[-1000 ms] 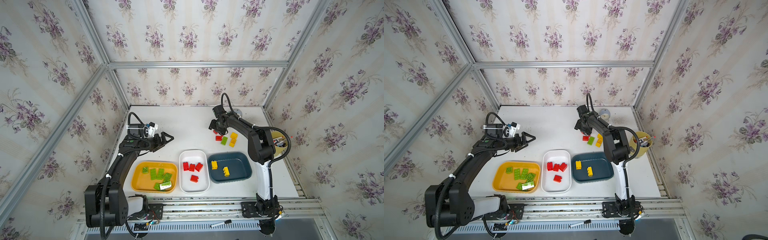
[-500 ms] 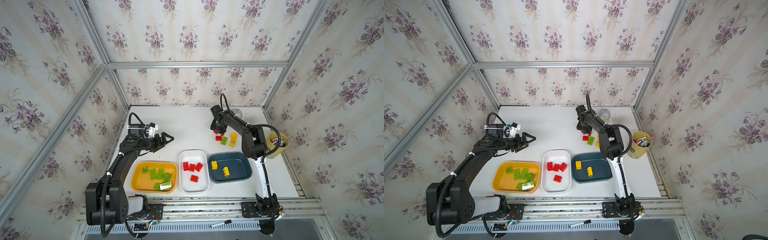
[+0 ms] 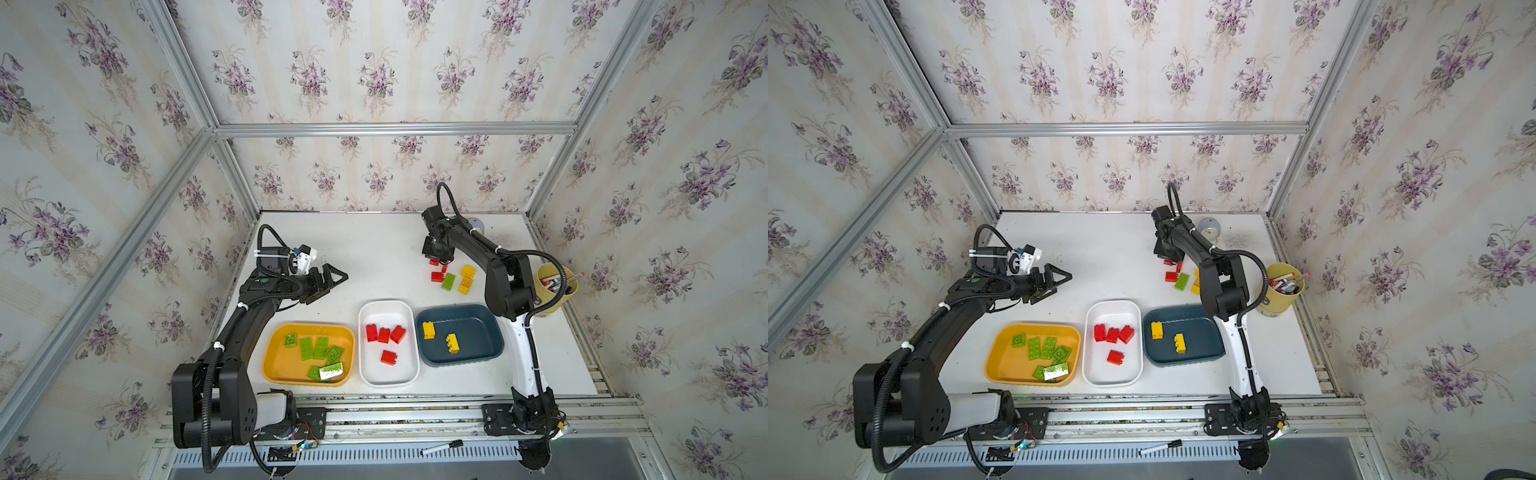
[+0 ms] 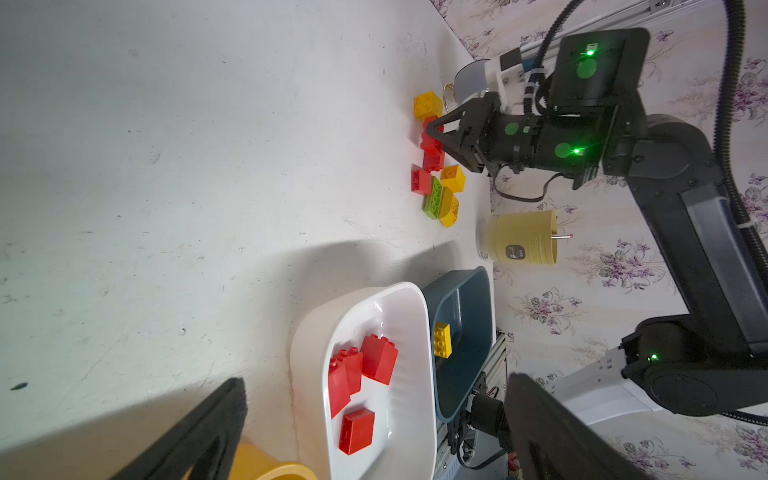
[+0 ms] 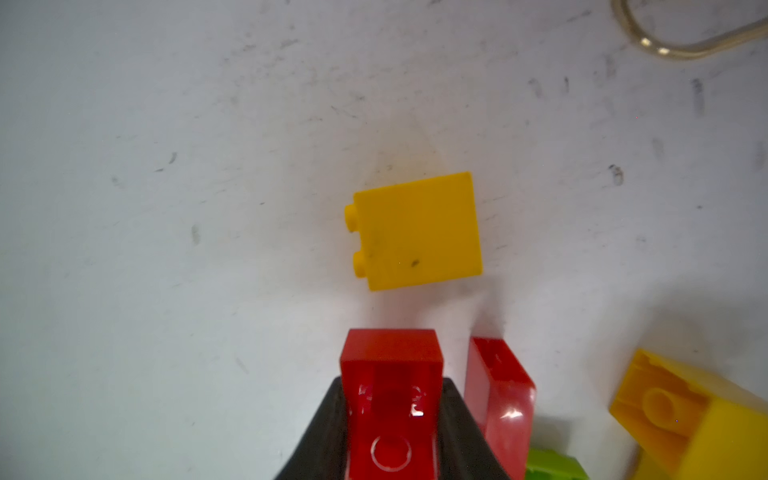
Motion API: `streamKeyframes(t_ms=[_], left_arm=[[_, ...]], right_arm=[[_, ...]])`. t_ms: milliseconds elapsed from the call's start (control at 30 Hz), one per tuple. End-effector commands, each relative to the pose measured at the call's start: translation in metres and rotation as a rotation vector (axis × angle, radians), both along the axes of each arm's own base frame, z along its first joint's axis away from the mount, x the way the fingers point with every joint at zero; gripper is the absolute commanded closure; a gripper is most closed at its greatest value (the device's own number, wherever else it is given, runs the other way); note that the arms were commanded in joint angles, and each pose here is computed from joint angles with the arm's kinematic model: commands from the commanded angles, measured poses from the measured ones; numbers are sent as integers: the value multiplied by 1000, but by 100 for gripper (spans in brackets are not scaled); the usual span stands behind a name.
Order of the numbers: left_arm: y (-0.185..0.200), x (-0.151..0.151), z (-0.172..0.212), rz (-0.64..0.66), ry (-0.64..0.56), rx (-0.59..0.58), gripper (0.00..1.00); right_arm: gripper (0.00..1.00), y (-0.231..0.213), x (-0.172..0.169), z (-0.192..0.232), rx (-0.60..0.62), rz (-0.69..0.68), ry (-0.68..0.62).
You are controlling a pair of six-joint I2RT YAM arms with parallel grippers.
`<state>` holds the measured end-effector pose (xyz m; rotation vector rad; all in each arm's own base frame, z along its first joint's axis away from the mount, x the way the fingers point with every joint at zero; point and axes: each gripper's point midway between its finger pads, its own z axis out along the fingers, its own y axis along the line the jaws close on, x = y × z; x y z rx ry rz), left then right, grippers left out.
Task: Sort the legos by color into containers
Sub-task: 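Close the right gripper on the red 2x2 brick and lift it, then carry the red brick with the right gripper and release it into the white tray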
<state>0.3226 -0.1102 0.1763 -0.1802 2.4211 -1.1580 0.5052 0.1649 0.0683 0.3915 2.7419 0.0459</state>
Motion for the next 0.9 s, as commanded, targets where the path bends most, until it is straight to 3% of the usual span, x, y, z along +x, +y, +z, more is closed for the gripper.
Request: streamKeyframes(t_ms=[0, 167, 433, 667, 867], left_arm=[[-2, 2, 5, -16, -20, -5, 1], [-2, 4, 9, -17, -31, -6, 1], [-2, 5, 13, -16, -34, -9, 1], [-2, 7, 17, -15, -40, -12, 1], [-3, 3, 19, -20, -44, -19, 1]], right_arm=[[74, 17, -2, 35, 37, 134, -75], [73, 57, -44, 75, 132, 392, -155], [71, 132, -181, 103, 244, 856, -214], [70, 184, -287, 73, 277, 1122, -124], [66, 196, -311, 31, 190, 1216, -44]])
